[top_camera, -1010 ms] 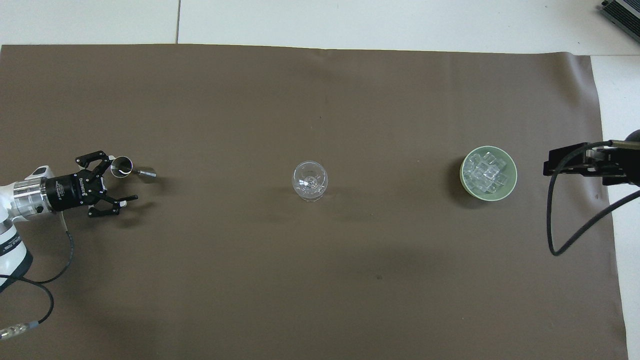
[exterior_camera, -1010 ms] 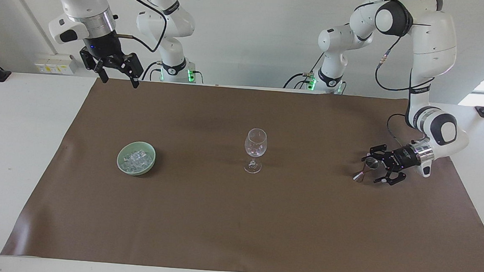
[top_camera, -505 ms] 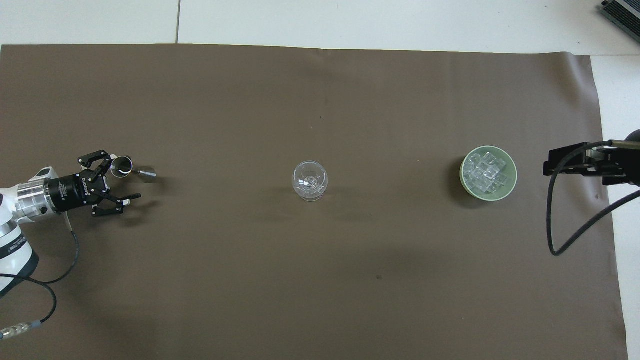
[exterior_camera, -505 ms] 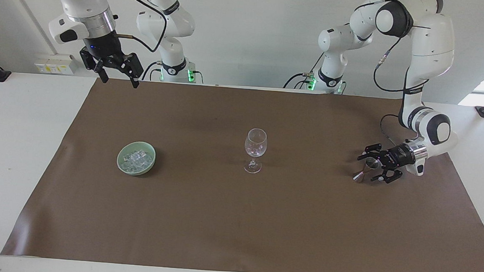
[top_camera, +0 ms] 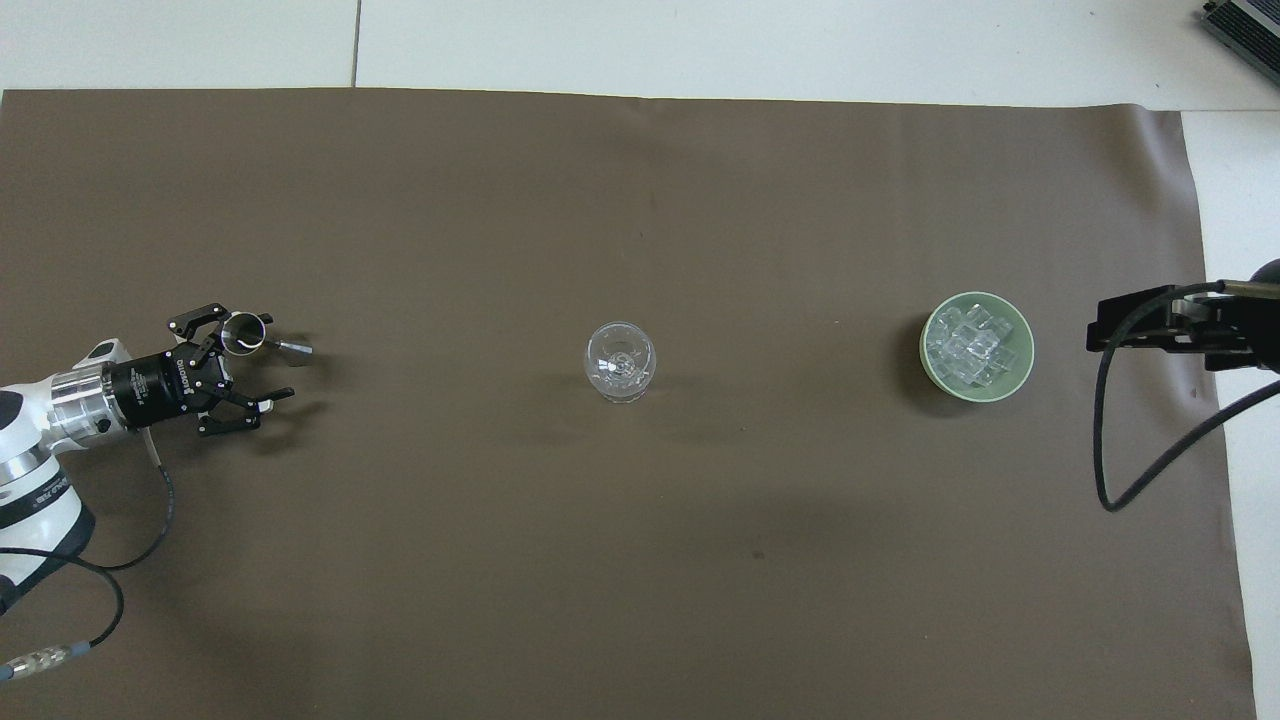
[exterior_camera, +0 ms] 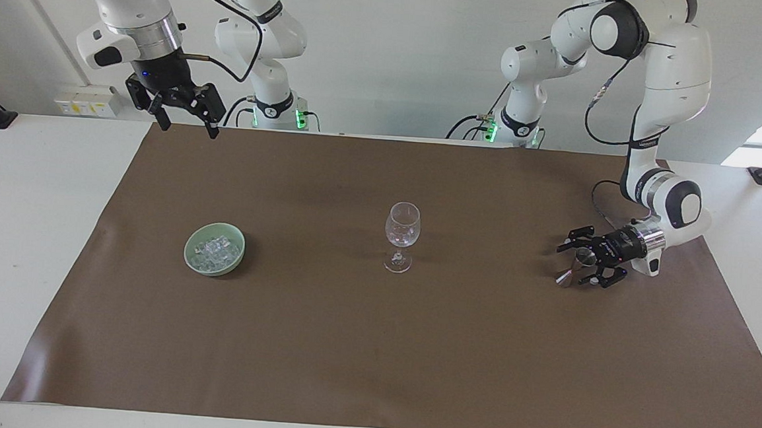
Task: Pour wine and add ice with both arms
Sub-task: 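Close the left gripper on the silver jigger and lift it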
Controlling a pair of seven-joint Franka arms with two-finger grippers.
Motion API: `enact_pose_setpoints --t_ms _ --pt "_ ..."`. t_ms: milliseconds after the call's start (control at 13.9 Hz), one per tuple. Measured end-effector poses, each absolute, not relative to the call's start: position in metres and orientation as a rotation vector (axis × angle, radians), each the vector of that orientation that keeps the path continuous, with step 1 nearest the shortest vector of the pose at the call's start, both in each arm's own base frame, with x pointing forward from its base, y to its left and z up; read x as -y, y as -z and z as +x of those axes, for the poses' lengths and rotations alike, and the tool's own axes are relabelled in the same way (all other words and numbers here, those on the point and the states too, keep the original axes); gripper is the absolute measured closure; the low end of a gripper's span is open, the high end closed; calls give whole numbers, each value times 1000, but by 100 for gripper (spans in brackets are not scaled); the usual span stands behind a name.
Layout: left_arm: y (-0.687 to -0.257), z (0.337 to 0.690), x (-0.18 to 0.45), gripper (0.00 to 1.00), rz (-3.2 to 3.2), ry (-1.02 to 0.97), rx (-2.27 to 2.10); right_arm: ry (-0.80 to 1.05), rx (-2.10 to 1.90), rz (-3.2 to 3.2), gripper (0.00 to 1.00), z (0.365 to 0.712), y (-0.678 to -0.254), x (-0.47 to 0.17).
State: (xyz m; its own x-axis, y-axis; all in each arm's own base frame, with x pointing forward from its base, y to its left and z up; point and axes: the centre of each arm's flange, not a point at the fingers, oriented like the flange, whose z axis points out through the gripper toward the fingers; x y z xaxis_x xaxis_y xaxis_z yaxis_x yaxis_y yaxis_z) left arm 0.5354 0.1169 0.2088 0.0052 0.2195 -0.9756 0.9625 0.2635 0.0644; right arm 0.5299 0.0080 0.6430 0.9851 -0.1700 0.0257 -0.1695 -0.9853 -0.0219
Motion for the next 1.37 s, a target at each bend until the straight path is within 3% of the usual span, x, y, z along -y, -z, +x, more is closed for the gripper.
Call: enact_pose_setpoints --t_ms 1082,1371 --pt "-207 537 -100 4 1186 854 -1410 43 -266 -3110 0 530 -643 -8" --pt "-207 537 -101 9 1185 851 -1410 43 -266 -3110 0 530 -643 -8"
